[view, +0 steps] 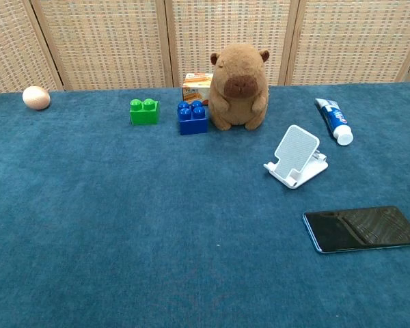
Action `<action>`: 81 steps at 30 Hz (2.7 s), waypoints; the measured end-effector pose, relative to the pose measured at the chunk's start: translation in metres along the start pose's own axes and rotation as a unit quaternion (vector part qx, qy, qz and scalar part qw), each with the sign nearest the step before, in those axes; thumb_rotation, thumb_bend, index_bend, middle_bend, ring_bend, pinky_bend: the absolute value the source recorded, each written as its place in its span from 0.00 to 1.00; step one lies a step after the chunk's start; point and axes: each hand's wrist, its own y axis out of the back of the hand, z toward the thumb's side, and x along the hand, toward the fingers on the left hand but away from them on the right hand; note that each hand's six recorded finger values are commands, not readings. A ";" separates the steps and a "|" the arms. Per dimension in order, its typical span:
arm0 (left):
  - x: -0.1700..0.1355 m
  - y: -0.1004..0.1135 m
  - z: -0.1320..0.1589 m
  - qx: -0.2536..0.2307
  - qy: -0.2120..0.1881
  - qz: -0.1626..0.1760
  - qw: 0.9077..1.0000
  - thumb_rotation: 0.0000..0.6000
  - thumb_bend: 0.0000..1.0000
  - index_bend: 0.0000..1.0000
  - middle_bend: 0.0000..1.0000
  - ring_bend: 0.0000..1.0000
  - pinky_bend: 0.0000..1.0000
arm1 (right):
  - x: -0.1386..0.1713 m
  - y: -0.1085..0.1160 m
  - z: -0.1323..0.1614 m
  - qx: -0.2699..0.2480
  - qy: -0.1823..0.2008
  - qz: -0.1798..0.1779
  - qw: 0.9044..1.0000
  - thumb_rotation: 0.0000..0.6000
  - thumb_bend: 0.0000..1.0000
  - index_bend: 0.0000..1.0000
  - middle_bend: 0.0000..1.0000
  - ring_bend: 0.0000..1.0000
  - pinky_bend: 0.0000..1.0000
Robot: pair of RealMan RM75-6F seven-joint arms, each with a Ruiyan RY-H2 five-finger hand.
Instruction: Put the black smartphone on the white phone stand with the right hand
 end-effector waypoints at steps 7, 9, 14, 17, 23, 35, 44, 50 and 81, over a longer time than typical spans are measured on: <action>0.000 0.000 -0.001 -0.003 0.001 -0.001 1.000 1.00 0.00 0.00 0.00 0.00 0.00 | 0.000 -0.003 0.004 -0.002 0.012 0.011 1.000 1.00 0.00 0.00 0.00 0.00 0.00; 0.000 0.001 -0.001 -0.003 0.001 0.000 1.000 1.00 0.00 0.00 0.00 0.00 0.00 | 0.000 -0.008 0.007 -0.006 0.020 0.024 0.999 1.00 0.00 0.00 0.00 0.00 0.00; 0.001 -0.001 0.000 -0.001 -0.001 -0.004 1.000 1.00 0.00 0.00 0.00 0.00 0.00 | -0.008 -0.028 0.023 -0.002 0.059 0.071 0.996 1.00 0.01 0.02 0.06 0.01 0.09; 0.004 -0.004 -0.001 0.001 0.005 -0.010 1.000 1.00 0.00 0.00 0.00 0.00 0.00 | -0.020 -0.046 0.037 0.033 0.095 0.094 0.990 1.00 0.05 0.06 0.12 0.07 0.16; 0.012 -0.007 -0.003 0.002 0.015 -0.019 1.000 1.00 0.00 0.00 0.00 0.00 0.00 | -0.046 -0.092 0.072 0.093 0.165 0.137 0.972 1.00 0.05 0.16 0.22 0.16 0.21; 0.017 -0.010 -0.003 0.005 0.020 -0.028 0.999 1.00 0.00 0.00 0.00 0.00 0.00 | -0.068 -0.123 0.090 0.105 0.170 0.177 0.964 1.00 0.07 0.19 0.24 0.18 0.24; 0.019 -0.013 -0.002 0.011 0.020 -0.032 0.999 1.00 0.00 0.00 0.00 0.00 0.00 | -0.078 -0.129 0.081 0.117 0.172 0.196 0.958 1.00 0.09 0.23 0.28 0.22 0.27; 0.019 -0.015 -0.001 0.013 0.020 -0.034 0.999 1.00 0.00 0.00 0.00 0.00 0.00 | -0.080 -0.130 0.078 0.121 0.174 0.201 0.956 1.00 0.10 0.25 0.28 0.23 0.27; 0.022 -0.020 0.001 0.019 0.022 -0.041 0.999 1.00 0.00 0.00 0.00 0.00 0.00 | -0.091 -0.147 0.066 0.191 0.177 0.257 0.931 1.00 0.44 0.53 0.48 0.41 0.39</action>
